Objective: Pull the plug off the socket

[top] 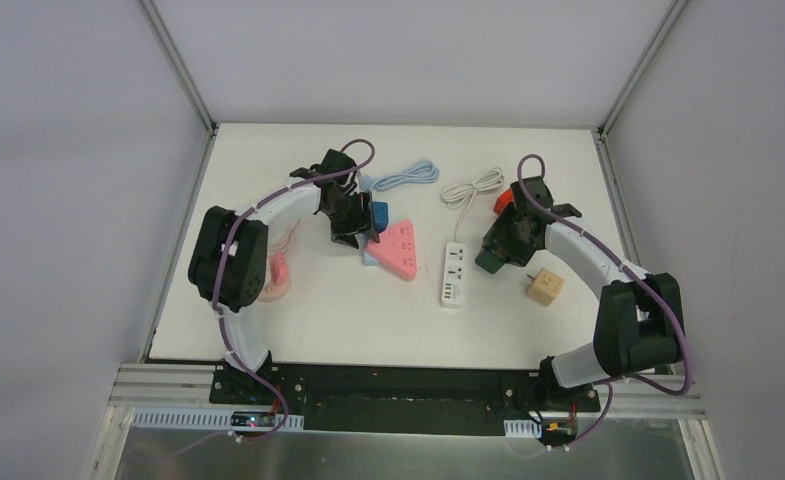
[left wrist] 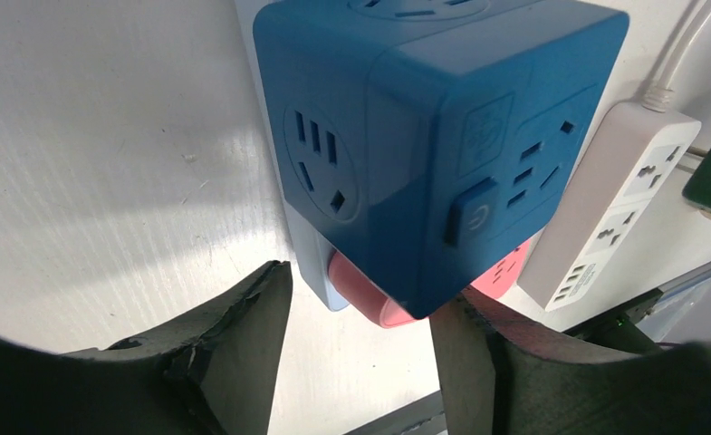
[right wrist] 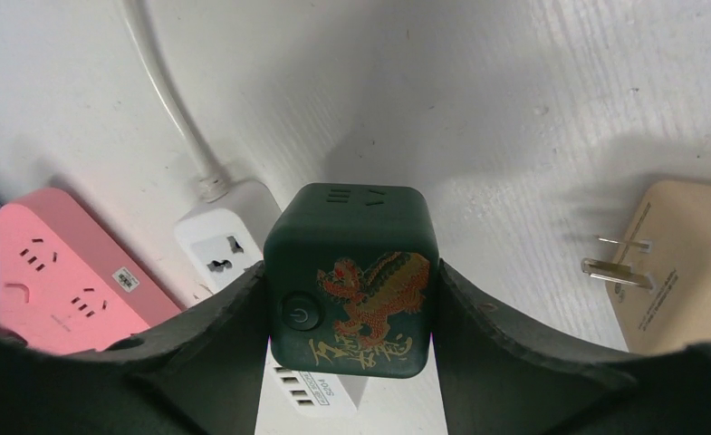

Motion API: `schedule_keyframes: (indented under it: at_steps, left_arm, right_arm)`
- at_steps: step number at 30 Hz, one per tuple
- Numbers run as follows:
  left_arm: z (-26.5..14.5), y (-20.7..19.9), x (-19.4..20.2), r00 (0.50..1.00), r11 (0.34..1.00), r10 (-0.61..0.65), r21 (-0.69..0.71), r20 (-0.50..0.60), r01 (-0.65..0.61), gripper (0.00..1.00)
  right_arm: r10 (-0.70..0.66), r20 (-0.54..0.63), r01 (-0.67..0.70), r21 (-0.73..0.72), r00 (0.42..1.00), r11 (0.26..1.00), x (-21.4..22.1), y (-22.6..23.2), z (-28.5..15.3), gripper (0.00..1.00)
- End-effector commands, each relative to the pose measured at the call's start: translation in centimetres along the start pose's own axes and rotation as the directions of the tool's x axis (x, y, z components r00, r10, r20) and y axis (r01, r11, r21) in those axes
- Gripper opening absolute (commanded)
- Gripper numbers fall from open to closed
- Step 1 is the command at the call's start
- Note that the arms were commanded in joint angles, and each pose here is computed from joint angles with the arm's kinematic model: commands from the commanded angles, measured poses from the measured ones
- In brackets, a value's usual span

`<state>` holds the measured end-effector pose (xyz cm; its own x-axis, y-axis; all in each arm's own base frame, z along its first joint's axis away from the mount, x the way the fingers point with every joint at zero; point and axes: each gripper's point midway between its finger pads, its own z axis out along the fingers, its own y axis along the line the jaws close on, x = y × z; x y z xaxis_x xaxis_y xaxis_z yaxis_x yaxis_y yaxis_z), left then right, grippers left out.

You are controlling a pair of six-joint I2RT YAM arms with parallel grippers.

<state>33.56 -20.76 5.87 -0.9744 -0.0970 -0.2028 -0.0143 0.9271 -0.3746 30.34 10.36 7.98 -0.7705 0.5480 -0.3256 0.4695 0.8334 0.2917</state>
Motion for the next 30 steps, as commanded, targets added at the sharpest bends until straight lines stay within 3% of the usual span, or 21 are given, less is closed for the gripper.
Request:
schedule_keyframes:
  at_steps: [1,4,6,12,22,30]
  left_arm:
    - [0.6,2.9,1.4,1.000,0.991,0.022,-0.129,-0.010,-0.023,0.58]
    - [0.6,2.7,1.0,1.000,0.992,0.027,-0.120,0.008,-0.026,0.60]
    - [0.5,2.5,0.8,0.999,0.993,0.031,-0.112,0.015,-0.029,0.62]
    - [0.4,2.2,0.3,0.999,0.994,0.043,-0.100,0.033,-0.039,0.65]
    - [-0.2,2.3,-0.4,0.996,0.993,0.051,-0.113,0.079,-0.042,0.69]
    - [-1.2,1.6,-1.3,0.989,0.995,0.052,-0.093,0.136,-0.039,0.70]
  right_arm:
    - [0.033,-0.013,-0.033,-0.074,0.999,0.997,0.0,1.4,-0.6,0.33]
    - [0.033,-0.011,-0.034,-0.055,0.999,0.998,0.0,1.1,-0.6,0.55]
    - [0.031,-0.005,-0.031,-0.060,1.000,0.998,-0.2,1.3,-0.7,0.64]
    - [0.008,0.073,-0.003,-0.068,0.997,0.998,-2.5,2.2,-1.9,0.80]
    - [-0.020,0.212,0.046,-0.117,0.977,0.992,-6.9,5.4,-5.1,0.87]
    - [-0.214,0.178,0.268,-0.385,0.960,0.883,-3.7,14.8,-5.7,0.87]
